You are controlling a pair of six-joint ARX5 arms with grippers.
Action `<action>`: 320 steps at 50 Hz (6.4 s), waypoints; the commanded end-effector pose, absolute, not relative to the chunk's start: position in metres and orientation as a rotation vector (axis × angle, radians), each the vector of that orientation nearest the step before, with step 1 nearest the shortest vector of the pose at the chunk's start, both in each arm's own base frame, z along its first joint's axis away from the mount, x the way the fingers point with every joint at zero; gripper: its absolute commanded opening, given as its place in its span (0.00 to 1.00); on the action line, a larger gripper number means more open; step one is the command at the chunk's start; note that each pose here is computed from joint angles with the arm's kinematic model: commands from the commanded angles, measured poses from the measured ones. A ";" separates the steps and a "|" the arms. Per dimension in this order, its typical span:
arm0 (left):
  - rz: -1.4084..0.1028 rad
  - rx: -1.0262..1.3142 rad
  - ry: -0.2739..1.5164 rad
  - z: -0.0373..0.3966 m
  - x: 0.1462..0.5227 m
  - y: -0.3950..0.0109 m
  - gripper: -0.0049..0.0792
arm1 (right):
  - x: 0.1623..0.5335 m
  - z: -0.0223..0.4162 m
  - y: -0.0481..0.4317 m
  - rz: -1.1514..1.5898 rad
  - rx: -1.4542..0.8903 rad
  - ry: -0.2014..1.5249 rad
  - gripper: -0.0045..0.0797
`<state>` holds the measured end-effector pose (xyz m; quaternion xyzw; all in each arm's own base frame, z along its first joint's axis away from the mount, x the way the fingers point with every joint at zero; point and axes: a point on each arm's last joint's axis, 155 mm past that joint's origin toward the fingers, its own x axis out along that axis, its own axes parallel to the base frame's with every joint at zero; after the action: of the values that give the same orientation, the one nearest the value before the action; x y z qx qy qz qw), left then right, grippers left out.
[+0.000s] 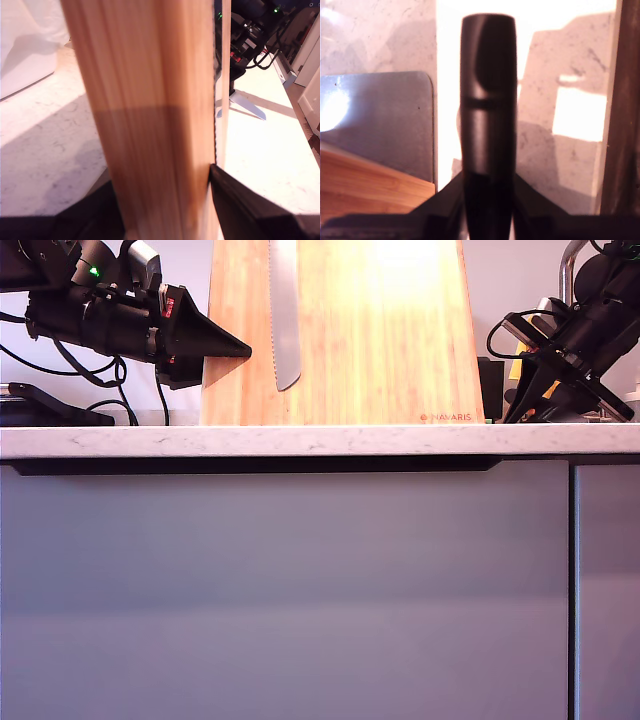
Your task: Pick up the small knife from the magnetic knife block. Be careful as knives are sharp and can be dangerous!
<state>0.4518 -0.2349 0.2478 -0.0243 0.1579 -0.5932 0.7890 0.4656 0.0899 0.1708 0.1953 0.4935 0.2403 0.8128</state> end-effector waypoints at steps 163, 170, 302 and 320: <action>-1.237 -0.015 0.328 0.244 0.460 -0.233 0.03 | 0.362 0.342 0.062 0.357 -0.029 0.698 0.04; -1.237 -0.015 0.328 0.244 0.460 -0.233 0.03 | 0.351 0.333 0.062 0.356 -0.032 0.672 0.04; -0.724 -0.037 0.616 0.293 0.402 -0.112 0.04 | 0.285 0.292 0.078 0.402 -0.026 0.597 0.04; -0.578 0.044 0.592 0.304 0.391 -0.115 0.04 | 0.298 0.280 0.073 0.341 -0.078 0.512 0.04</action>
<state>0.3973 -0.1131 0.3085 0.0223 0.2876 -0.2821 0.9150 0.3009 0.0725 0.2876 -0.0359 0.2531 0.1685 0.9520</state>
